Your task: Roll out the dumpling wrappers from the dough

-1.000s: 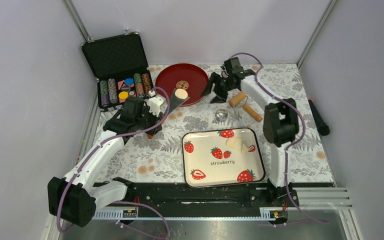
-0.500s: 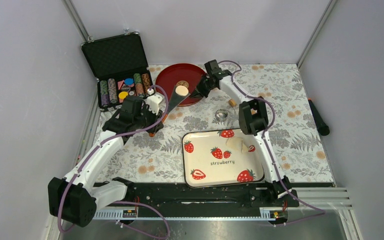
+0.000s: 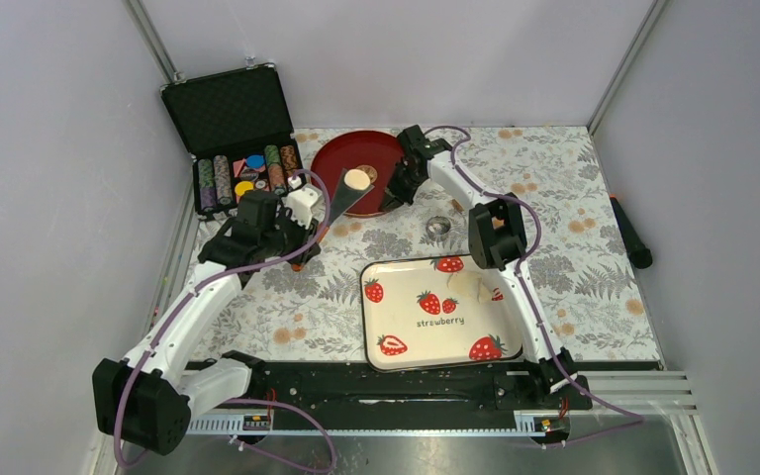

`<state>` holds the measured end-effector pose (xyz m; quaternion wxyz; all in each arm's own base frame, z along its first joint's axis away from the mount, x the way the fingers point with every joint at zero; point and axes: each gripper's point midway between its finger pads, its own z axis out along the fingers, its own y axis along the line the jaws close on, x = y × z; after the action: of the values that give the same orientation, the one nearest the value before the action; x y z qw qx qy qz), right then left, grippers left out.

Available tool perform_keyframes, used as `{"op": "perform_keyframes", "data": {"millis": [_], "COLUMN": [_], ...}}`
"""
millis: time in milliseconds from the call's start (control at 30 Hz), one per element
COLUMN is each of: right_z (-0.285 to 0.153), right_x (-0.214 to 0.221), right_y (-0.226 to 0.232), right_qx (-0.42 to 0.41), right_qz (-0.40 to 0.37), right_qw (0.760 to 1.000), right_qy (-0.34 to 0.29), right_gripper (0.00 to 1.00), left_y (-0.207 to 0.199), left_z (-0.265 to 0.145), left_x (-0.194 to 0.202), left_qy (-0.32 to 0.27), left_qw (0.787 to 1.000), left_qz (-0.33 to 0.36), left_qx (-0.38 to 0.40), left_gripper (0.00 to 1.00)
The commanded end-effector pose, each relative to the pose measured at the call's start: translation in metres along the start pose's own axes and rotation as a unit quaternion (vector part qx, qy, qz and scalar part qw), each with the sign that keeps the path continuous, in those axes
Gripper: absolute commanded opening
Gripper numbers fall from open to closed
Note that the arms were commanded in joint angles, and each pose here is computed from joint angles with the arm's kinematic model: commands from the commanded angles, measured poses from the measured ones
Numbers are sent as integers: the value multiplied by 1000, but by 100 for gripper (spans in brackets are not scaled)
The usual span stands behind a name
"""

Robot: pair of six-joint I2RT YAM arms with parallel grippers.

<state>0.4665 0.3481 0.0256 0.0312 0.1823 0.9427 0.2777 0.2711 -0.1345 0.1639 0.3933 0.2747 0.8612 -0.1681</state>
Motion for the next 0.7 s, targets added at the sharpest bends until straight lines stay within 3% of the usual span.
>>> {"op": "perform_keyframes", "data": {"millis": [0, 667], "right_z": [-22, -72], "right_x": [22, 88], "right_y": [-18, -80], "right_qx": [40, 65], "right_qz": [-22, -67], "right_qw": [998, 993], "right_qy": [33, 76], "right_gripper": [8, 8], "left_y": [0, 6], "left_z": [-9, -3], "left_x": [-18, 20], "left_qy": [-36, 41], "left_qw": [999, 999], "left_qz": [23, 32], "left_qx": [3, -5], "left_gripper": [0, 0]}}
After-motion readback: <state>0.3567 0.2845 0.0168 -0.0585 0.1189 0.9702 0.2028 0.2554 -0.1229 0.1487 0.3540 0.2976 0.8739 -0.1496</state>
